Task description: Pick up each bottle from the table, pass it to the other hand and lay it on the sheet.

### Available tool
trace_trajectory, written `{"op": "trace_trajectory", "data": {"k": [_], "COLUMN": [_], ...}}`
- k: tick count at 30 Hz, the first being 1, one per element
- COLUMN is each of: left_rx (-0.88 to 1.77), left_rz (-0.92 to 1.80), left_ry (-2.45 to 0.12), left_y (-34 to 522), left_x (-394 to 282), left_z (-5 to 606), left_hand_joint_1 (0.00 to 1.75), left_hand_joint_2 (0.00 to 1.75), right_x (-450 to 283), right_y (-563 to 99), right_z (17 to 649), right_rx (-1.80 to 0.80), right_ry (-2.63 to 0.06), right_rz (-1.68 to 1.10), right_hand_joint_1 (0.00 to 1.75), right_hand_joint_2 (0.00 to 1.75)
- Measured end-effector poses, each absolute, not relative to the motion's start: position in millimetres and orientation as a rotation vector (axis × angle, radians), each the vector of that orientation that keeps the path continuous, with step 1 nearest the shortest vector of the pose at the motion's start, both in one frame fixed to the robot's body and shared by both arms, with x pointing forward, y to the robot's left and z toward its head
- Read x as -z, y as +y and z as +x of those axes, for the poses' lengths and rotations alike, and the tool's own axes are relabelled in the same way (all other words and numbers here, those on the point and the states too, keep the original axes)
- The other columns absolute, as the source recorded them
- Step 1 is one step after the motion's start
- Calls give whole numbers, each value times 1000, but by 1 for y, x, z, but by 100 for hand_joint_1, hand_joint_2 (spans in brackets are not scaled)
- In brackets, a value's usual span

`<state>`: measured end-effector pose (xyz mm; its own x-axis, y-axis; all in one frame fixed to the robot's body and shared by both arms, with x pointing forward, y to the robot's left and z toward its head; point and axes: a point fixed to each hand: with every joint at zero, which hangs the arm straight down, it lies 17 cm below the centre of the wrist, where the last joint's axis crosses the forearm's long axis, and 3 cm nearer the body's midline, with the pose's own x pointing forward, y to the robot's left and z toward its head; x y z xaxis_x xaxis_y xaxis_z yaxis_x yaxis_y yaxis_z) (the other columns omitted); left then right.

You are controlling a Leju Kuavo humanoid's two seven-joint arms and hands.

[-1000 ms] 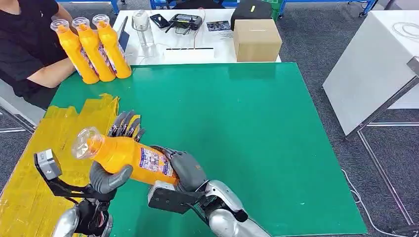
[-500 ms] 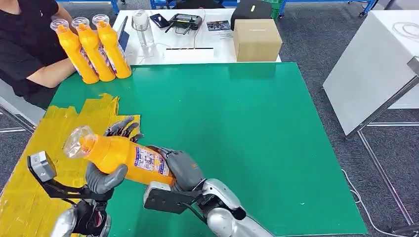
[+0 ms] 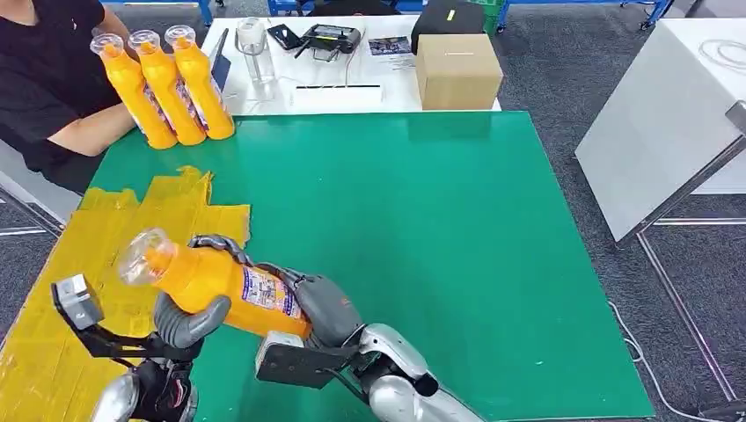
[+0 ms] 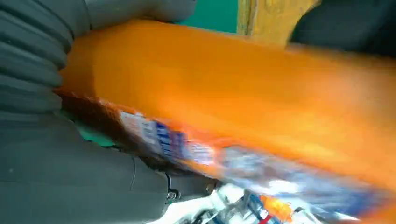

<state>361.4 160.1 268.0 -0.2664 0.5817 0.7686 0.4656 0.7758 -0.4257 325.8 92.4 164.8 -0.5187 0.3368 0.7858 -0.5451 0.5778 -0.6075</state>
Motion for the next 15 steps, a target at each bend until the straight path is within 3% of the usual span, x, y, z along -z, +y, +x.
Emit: {"op": "trace_trajectory", "data": {"k": [1, 11, 15], "left_rx": [-139, 1, 165], "left_rz": [-784, -395, -60], "left_ry": [-1915, -2070, -2120], "left_y": [162, 187, 200], "left_x": [-267, -267, -262], "left_z": [361, 368, 373], "left_hand_joint_1": [175, 175, 175], "left_hand_joint_2": [175, 175, 175], "right_x": [-165, -199, -218], "right_y": [92, 73, 57], "right_z": [325, 320, 319], "right_rx": [-1101, -1009, -943], "right_ry": [-1811, -1903, -1965], "right_rz": [168, 147, 116], "right_hand_joint_1": [0, 0, 0], "right_hand_joint_2": [0, 0, 0]}}
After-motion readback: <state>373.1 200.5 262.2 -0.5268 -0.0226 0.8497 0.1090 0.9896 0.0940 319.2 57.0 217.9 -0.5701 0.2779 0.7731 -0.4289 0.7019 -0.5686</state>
